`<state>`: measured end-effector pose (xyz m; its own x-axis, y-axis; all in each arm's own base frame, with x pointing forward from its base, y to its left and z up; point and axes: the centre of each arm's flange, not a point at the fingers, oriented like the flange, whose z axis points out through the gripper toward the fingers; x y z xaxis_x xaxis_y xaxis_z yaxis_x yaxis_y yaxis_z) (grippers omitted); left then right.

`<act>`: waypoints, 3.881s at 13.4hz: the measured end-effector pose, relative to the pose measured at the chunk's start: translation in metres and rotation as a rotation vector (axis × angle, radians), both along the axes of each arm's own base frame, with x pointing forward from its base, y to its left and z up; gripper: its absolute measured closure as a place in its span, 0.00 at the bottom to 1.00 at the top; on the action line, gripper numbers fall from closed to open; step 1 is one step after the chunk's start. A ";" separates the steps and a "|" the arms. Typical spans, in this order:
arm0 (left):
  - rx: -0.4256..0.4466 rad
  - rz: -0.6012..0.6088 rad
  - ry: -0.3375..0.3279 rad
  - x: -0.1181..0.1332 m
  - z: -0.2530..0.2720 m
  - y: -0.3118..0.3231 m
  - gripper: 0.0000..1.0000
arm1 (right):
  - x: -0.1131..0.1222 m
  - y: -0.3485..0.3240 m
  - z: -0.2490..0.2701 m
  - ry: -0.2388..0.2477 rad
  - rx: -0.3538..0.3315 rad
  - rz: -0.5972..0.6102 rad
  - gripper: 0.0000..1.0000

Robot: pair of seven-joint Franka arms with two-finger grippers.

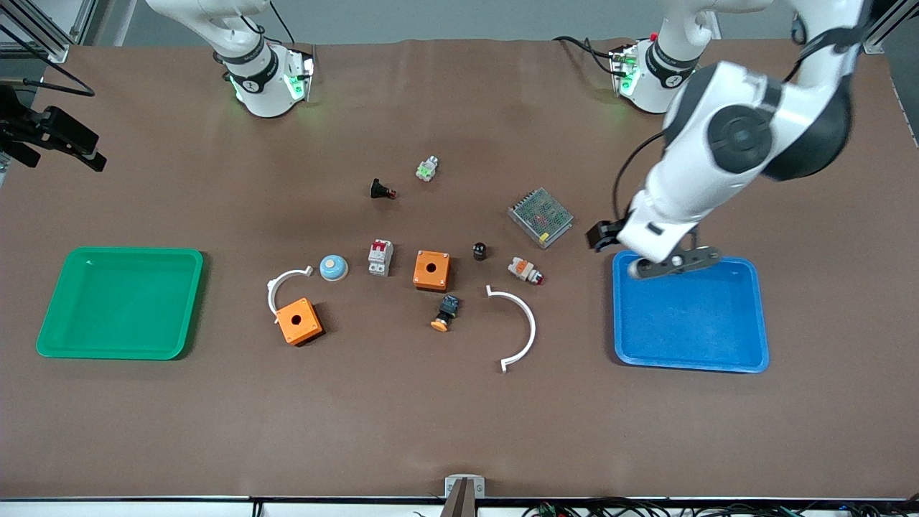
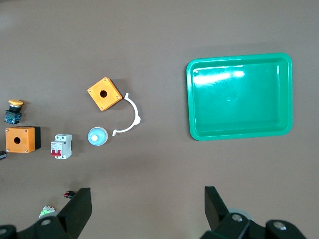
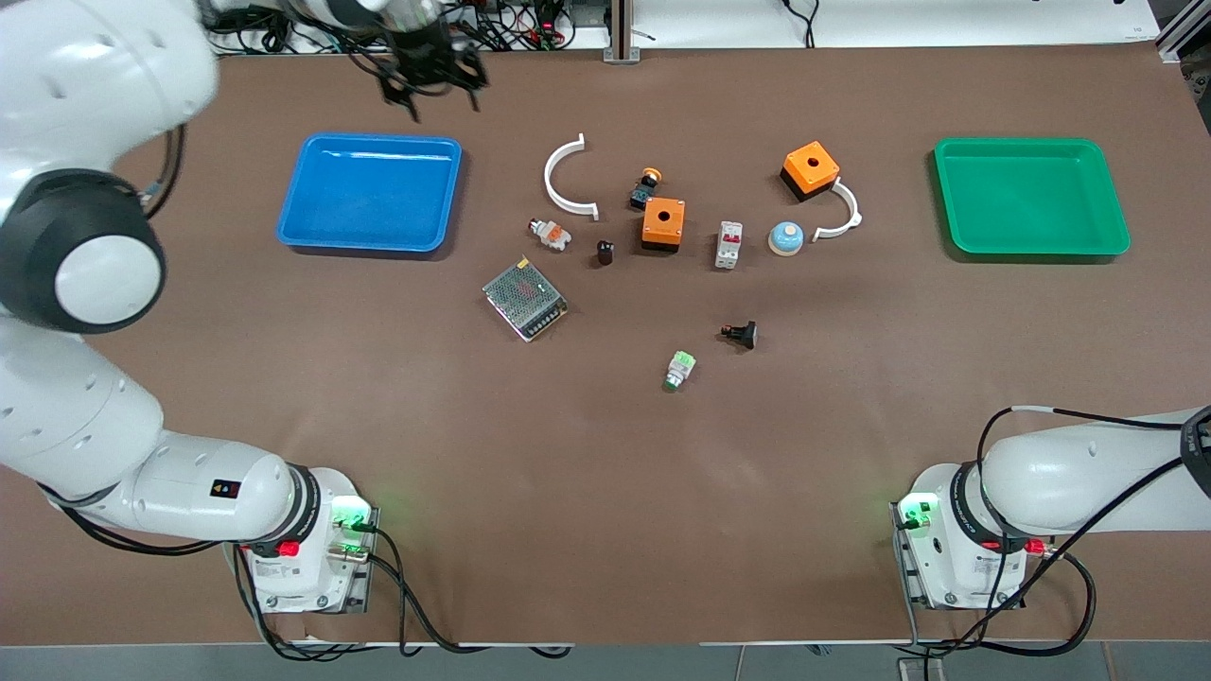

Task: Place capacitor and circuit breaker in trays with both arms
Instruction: 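Lower the left gripper onto the black capacitor and close it, then lift the capacitor with the left gripper and carry it over the blue tray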

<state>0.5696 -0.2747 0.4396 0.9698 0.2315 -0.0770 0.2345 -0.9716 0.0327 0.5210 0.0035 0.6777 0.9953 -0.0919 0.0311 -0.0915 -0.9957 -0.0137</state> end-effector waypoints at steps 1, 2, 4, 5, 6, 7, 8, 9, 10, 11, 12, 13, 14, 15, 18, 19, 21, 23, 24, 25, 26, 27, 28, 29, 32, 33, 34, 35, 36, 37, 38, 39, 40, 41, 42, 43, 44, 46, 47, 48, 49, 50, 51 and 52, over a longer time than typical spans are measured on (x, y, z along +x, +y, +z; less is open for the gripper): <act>-0.007 0.048 0.005 -0.003 -0.020 -0.023 0.02 | 0.000 0.000 0.000 0.001 0.000 0.000 0.00; -0.008 0.092 0.009 -0.007 -0.039 -0.046 0.02 | 0.000 0.000 0.000 0.001 0.000 0.000 0.00; -0.007 0.159 0.021 -0.018 -0.078 -0.085 0.05 | 0.000 0.000 0.000 0.002 0.000 0.000 0.00; -0.010 0.194 0.027 -0.024 -0.096 -0.101 0.09 | 0.000 0.000 0.000 0.002 0.000 0.000 0.00; -0.015 0.236 0.032 -0.029 -0.112 -0.115 0.09 | 0.000 0.000 0.000 0.002 0.000 0.000 0.00; -0.021 0.273 0.037 -0.034 -0.127 -0.127 0.15 | 0.000 0.000 0.000 0.002 0.000 0.000 0.00; -0.022 0.304 0.046 -0.041 -0.142 -0.139 0.15 | 0.000 0.000 0.000 0.002 0.000 -0.001 0.00; -0.021 0.330 0.056 -0.048 -0.156 -0.151 0.20 | 0.000 0.000 0.000 0.002 0.000 -0.001 0.00; -0.020 0.355 0.065 -0.055 -0.170 -0.161 0.21 | 0.000 -0.001 0.000 0.002 0.000 -0.001 0.00; -0.019 0.373 0.073 -0.062 -0.183 -0.170 0.25 | 0.000 -0.001 0.000 0.002 0.000 -0.001 0.00; -0.020 0.388 0.079 -0.068 -0.194 -0.177 0.25 | 0.000 -0.001 0.000 0.002 0.000 -0.001 0.00; -0.023 0.402 0.083 -0.073 -0.204 -0.184 0.25 | 0.000 -0.001 0.000 0.001 0.000 -0.001 0.00; -0.027 0.412 0.085 -0.076 -0.212 -0.188 0.29 | 0.000 -0.001 0.000 0.001 0.000 -0.001 0.00; -0.027 0.417 0.090 -0.078 -0.220 -0.190 0.30 | 0.000 -0.001 0.000 0.001 0.000 -0.001 0.00; -0.032 0.419 0.094 -0.081 -0.234 -0.194 0.35 | 0.000 -0.001 0.000 0.001 0.000 -0.001 0.00; -0.032 0.419 0.096 -0.082 -0.237 -0.194 0.35 | 0.000 -0.001 0.000 0.001 0.000 -0.001 0.00; -0.034 0.419 0.098 -0.083 -0.243 -0.195 0.38 | 0.000 -0.001 0.000 0.001 0.000 -0.001 0.00; -0.033 0.419 0.101 -0.083 -0.247 -0.195 0.44 | 0.000 -0.001 0.000 0.001 0.000 -0.001 0.00; -0.034 0.419 0.101 -0.083 -0.248 -0.196 0.49 | 0.000 -0.001 0.000 0.001 0.000 -0.001 0.00; -0.035 0.419 0.100 -0.083 -0.248 -0.196 0.57 | 0.000 -0.001 0.000 0.001 0.000 -0.001 0.00; -0.036 0.420 0.099 -0.082 -0.247 -0.196 0.58 | 0.000 -0.001 0.000 0.001 0.000 -0.001 0.00; -0.038 0.421 0.097 -0.081 -0.246 -0.196 0.66 | 0.000 -0.001 0.000 0.001 0.000 -0.001 0.00; -0.041 0.423 0.094 -0.079 -0.245 -0.196 0.65 | 0.000 -0.001 0.000 0.001 0.000 -0.001 0.00; -0.047 0.426 0.089 -0.077 -0.242 -0.196 0.66 | 0.000 -0.001 0.000 0.001 0.000 -0.001 0.00; -0.076 0.443 0.059 -0.061 -0.222 -0.193 0.66 | 0.000 -0.001 0.000 0.001 0.000 -0.001 0.00; -0.085 0.449 0.046 -0.055 -0.211 -0.191 0.66 | 0.000 -0.001 0.000 0.001 0.000 -0.001 0.00; -0.092 0.457 0.034 -0.049 -0.196 -0.186 0.66 | 0.000 -0.001 0.000 0.001 0.000 -0.001 0.00; -0.097 0.469 0.021 -0.041 -0.179 -0.179 0.66 | 0.000 -0.001 0.000 0.001 0.000 -0.001 0.00; -0.098 0.483 0.010 -0.033 -0.161 -0.170 0.66 | 0.000 -0.001 0.000 0.001 0.000 -0.001 0.00; -0.097 0.497 0.000 -0.026 -0.143 -0.159 0.66 | 0.000 -0.001 0.000 0.001 0.000 -0.001 0.00; -0.094 0.512 -0.008 -0.019 -0.127 -0.148 0.66 | 0.000 -0.001 0.000 0.001 0.000 -0.001 0.00; -0.093 0.527 -0.017 -0.012 -0.112 -0.136 0.66 | 0.000 -0.001 0.000 0.001 0.000 -0.001 0.00; -0.093 0.540 -0.026 -0.007 -0.101 -0.127 0.66 | 0.000 -0.001 0.000 0.001 0.000 -0.001 0.00; -0.096 0.550 -0.034 -0.004 -0.093 -0.120 0.66 | 0.000 -0.001 0.000 0.001 0.000 -0.001 0.00; -0.101 0.557 -0.042 -0.001 -0.086 -0.116 0.66 | 0.000 -0.001 0.000 0.001 0.000 -0.001 0.00; -0.105 0.564 -0.048 0.002 -0.081 -0.112 0.66 | 0.000 -0.001 0.000 0.001 0.000 -0.001 0.00; -0.108 0.570 -0.055 0.005 -0.077 -0.106 0.66 | 0.000 -0.001 0.000 0.001 0.000 -0.001 0.00; -0.100 0.574 -0.057 0.012 -0.070 -0.092 0.66 | 0.000 0.000 0.000 0.001 0.000 -0.001 0.00; -0.091 0.573 -0.055 0.014 -0.066 -0.084 0.66 | 0.000 0.000 0.000 0.001 0.000 0.000 0.00; -0.086 0.577 -0.054 0.017 -0.064 -0.078 0.66 | 0.000 0.000 0.000 0.001 0.000 0.000 0.00; -0.082 0.581 -0.052 0.019 -0.063 -0.072 0.66 | 0.000 0.000 0.000 0.001 0.000 0.000 0.00; -0.079 0.582 -0.051 0.020 -0.063 -0.069 0.66 | 0.000 0.000 0.000 0.001 0.000 0.000 0.00; -0.077 0.582 -0.050 0.021 -0.064 -0.066 0.66 | 0.000 0.000 0.000 0.001 0.000 0.000 0.00; -0.076 0.585 -0.049 0.023 -0.065 -0.063 0.66 | 0.000 0.000 0.000 0.001 0.000 0.000 0.00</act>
